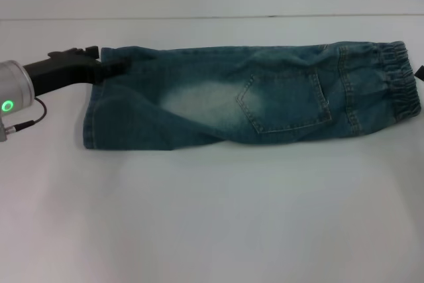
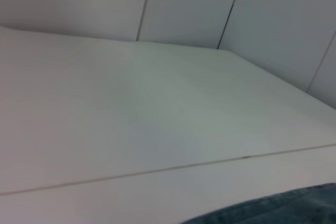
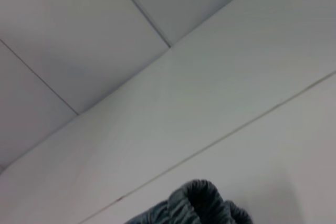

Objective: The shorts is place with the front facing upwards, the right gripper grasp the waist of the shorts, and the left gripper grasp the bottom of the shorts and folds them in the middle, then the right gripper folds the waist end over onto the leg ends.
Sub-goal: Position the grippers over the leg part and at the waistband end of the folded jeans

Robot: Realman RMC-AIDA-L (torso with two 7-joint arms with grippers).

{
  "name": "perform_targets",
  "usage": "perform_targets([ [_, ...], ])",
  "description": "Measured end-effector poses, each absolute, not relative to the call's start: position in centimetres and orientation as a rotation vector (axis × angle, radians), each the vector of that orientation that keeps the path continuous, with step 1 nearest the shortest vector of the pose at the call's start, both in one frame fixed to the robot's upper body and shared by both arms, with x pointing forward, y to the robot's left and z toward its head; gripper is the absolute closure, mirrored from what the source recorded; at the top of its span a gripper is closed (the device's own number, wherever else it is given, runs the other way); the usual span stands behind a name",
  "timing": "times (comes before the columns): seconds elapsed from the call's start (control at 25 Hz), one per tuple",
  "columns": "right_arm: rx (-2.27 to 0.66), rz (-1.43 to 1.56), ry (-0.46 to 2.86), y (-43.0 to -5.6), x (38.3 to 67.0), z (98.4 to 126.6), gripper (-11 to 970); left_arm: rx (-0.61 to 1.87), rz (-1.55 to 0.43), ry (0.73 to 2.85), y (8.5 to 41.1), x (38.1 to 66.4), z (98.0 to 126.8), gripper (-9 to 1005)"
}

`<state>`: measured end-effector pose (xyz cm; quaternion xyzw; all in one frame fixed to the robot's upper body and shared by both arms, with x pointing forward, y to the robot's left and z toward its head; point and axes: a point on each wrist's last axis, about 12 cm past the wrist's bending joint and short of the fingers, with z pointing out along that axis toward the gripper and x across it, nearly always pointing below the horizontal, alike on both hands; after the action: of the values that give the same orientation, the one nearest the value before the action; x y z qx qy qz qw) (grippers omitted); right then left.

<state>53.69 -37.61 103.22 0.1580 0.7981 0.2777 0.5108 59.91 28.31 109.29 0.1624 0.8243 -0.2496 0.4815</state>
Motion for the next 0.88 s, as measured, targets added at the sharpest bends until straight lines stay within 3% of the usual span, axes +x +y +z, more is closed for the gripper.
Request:
perform_targets([
  [0.12, 0.354, 0.677, 1.945, -37.1, 54.3, 103.3, 145, 0.416, -0.622, 2.016, 27.8, 59.7, 108.9, 181],
  [0.88, 0.206, 0.711, 2.09, -34.5, 57.4, 104.4, 178, 0.426, -0.669, 2.008, 27.0, 59.4, 108.6, 185],
])
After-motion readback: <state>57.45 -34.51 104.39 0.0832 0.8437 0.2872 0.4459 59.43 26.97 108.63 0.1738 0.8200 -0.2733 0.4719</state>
